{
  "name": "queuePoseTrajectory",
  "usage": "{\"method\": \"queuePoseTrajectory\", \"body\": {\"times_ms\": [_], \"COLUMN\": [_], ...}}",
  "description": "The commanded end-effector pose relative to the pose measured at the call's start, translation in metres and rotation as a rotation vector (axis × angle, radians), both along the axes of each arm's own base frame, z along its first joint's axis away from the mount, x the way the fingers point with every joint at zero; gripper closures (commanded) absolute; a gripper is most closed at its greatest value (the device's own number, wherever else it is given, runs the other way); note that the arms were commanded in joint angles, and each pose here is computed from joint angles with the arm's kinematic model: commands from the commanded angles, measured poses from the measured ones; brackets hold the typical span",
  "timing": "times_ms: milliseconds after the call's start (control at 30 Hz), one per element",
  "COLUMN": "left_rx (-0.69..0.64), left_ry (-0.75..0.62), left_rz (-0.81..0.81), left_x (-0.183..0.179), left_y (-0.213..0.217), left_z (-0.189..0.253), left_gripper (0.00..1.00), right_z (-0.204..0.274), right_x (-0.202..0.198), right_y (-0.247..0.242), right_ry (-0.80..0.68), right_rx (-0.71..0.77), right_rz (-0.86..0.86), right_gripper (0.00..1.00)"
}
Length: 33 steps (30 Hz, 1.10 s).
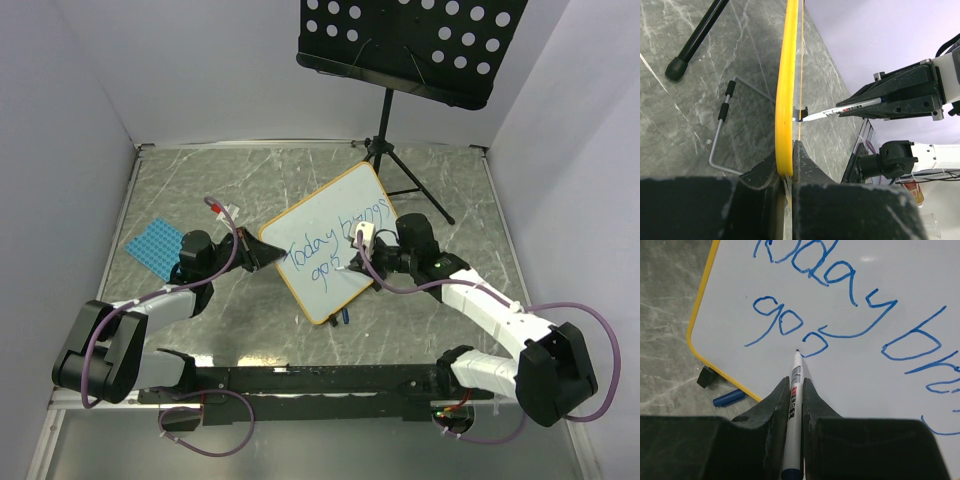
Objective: Write a sentence on the whiteboard
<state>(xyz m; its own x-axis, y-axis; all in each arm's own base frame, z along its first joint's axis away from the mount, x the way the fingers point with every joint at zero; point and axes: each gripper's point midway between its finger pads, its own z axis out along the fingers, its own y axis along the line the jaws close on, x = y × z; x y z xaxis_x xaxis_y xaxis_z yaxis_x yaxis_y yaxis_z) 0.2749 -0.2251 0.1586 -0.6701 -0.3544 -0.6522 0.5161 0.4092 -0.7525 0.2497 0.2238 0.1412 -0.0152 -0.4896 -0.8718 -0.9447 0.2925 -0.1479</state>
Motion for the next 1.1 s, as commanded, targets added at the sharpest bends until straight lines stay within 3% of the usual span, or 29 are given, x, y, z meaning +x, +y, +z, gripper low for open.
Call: {"method": "queuePoseTrajectory", "body": {"times_ms": [0, 500, 1067], "left_rx": [0.066, 0.065, 0.065], "left_ry": [-0.033, -0.035, -0.033], "left_rz": [-0.117, -0.118, -0.118], "left_x": [-0.023, -0.023, -0.023], "left_y": [-0.007, -0.007, -0.007], "left_z": [-0.017, -0.016, -0.017], "left_gripper": [0.99, 0.99, 0.99], "right_z": [0.031, 0.060, 0.045], "right_x": [0.018, 0.024, 0.053], "right_y": [0.014, 0.001, -0.017], "right_ry": [-0.081, -0.156, -0.160], "right_rx": [0.055, 0.121, 0.096], "right_rz": [-0.015, -0.082, -0.223], "right_gripper": [1.00, 1.00, 1.00]}}
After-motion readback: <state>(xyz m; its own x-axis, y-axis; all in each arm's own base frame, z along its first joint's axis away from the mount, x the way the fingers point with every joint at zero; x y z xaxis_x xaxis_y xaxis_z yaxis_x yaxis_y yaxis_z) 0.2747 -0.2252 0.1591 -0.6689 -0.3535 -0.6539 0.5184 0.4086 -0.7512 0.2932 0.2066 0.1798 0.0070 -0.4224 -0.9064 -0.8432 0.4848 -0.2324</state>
